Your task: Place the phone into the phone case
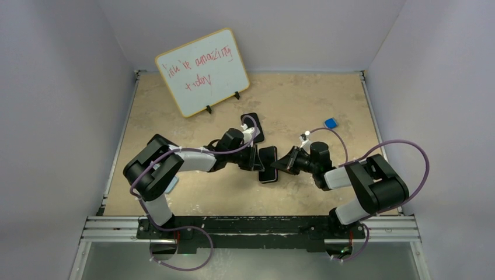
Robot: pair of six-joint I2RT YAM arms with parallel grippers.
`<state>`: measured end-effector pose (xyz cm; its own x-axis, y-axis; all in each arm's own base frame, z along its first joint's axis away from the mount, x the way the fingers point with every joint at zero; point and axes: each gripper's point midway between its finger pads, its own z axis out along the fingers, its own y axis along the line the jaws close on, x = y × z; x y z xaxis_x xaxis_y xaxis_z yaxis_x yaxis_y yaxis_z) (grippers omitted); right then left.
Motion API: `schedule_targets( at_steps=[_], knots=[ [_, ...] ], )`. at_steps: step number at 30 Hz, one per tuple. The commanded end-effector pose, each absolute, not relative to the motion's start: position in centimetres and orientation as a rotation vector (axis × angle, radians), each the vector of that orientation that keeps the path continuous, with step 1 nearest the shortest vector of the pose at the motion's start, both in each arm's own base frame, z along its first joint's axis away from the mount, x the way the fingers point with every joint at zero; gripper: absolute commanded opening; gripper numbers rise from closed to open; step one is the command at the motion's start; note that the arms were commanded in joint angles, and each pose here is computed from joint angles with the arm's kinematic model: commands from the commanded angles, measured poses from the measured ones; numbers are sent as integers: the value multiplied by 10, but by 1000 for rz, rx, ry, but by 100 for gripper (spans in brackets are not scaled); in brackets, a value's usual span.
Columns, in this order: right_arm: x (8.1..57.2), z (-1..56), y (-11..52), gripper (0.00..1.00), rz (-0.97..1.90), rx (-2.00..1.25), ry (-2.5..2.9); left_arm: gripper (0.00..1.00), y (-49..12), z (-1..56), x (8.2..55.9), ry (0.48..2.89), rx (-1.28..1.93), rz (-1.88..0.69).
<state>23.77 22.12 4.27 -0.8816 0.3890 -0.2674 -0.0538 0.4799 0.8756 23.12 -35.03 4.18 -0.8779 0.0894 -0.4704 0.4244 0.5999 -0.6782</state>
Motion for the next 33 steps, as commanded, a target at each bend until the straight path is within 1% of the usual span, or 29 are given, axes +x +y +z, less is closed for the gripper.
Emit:
schedule_targets(
  at_steps=[1, 2, 4, 6, 12, 13, 16, 19, 24, 30, 33],
  knots=[
    [241, 58, 227, 3, 1392, 192, 2261, 11, -356, 68, 220, 2376, 465, -1273],
    [241, 61, 228, 0, 1397, 184, 2254, 12, -355, 73, 220, 2365, 461, -1275],
    [241, 72, 230, 0, 1422, 154, 2218, 16, -350, 85, 222, 2340, 446, -1294],
    [236, 87, 233, 0, 1475, 104, 2173, 23, -341, 98, 224, 2319, 425, -1297],
    [206, 128, 237, 0, 1636, -1, 2073, 63, -302, 147, 223, 2197, 380, -1283],
    [199, 141, 237, 0, 1675, -33, 2035, 69, -297, 157, 220, 2165, 382, -1294],
    [178, 173, 238, 0, 1791, -125, 1939, 79, -293, 196, 204, 2039, 422, -1381],
    [160, 206, 238, 0, 1881, -199, 1834, 83, -295, 228, 187, 1921, 477, -1495],
    [136, 255, 235, 0, 1992, -287, 1698, 84, -299, 266, 172, 1736, 544, -1638],
    [125, 284, 232, 0, 2079, -292, 1598, 85, -303, 299, 163, 1554, 556, -1785],
    [119, 292, 230, 0, 2140, -293, 1546, 82, -305, 306, 161, 1501, 559, -1838]
  ],
)
